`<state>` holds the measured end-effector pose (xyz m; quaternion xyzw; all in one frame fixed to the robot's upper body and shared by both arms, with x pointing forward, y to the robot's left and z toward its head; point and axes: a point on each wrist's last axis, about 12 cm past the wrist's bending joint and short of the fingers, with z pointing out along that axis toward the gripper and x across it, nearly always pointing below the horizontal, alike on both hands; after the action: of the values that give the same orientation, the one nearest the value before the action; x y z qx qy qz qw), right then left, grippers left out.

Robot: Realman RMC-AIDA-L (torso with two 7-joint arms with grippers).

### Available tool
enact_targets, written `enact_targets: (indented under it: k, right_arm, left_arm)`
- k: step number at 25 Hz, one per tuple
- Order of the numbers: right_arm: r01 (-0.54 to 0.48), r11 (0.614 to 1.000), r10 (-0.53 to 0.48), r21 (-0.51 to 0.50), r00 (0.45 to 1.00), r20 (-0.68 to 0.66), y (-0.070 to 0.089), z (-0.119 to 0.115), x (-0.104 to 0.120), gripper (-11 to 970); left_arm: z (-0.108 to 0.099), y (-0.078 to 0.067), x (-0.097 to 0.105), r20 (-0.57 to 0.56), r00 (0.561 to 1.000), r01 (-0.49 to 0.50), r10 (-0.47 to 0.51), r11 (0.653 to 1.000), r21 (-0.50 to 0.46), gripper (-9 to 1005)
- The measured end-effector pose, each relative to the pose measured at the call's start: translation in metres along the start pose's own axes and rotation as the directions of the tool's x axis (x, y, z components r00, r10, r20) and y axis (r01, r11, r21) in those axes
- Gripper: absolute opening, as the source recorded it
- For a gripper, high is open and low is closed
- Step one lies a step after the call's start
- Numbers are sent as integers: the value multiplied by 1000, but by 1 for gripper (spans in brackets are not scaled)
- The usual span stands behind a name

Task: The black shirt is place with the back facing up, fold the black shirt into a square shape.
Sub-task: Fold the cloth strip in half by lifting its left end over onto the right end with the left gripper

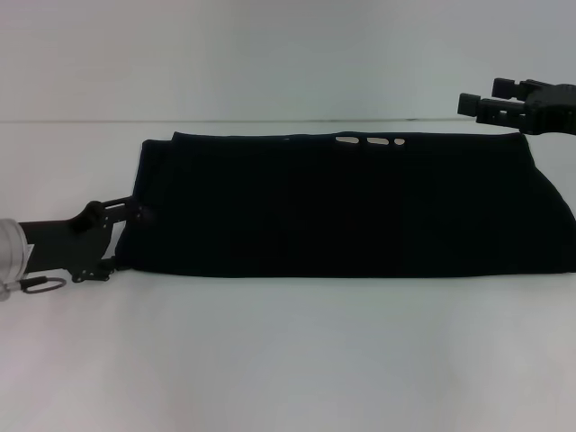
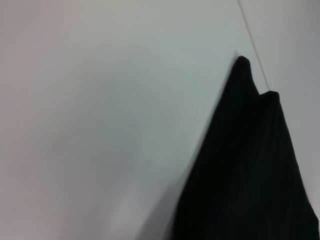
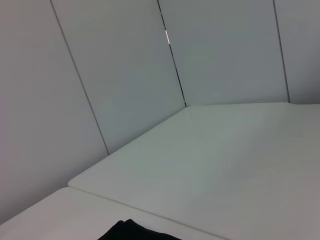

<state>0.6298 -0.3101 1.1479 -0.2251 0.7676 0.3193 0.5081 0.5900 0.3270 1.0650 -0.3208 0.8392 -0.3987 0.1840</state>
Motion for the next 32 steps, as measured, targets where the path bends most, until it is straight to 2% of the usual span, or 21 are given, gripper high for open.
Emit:
enact_targets:
  k: [15, 26, 31, 32]
  right_arm:
    - [-2, 1000, 2, -1, 1000, 1, 0, -1, 1, 909]
    - [-1, 1000, 1, 0, 1000, 3, 0, 0, 0, 909]
    - [-1, 1000, 1, 1, 1000, 3, 0, 0, 0, 909]
    - [-1, 1000, 1, 1, 1000, 3, 0, 0, 0, 909]
  left_arm:
    - [1, -2, 0, -11, 996, -92, 92, 996, 8, 849]
    - [1, 2, 1, -7, 990, -138, 138, 990, -6, 621]
    - [1, 4, 1, -1, 989, -145, 145, 989, -13, 370]
    - [0, 4, 1, 0, 989, -147, 147, 989, -15, 292]
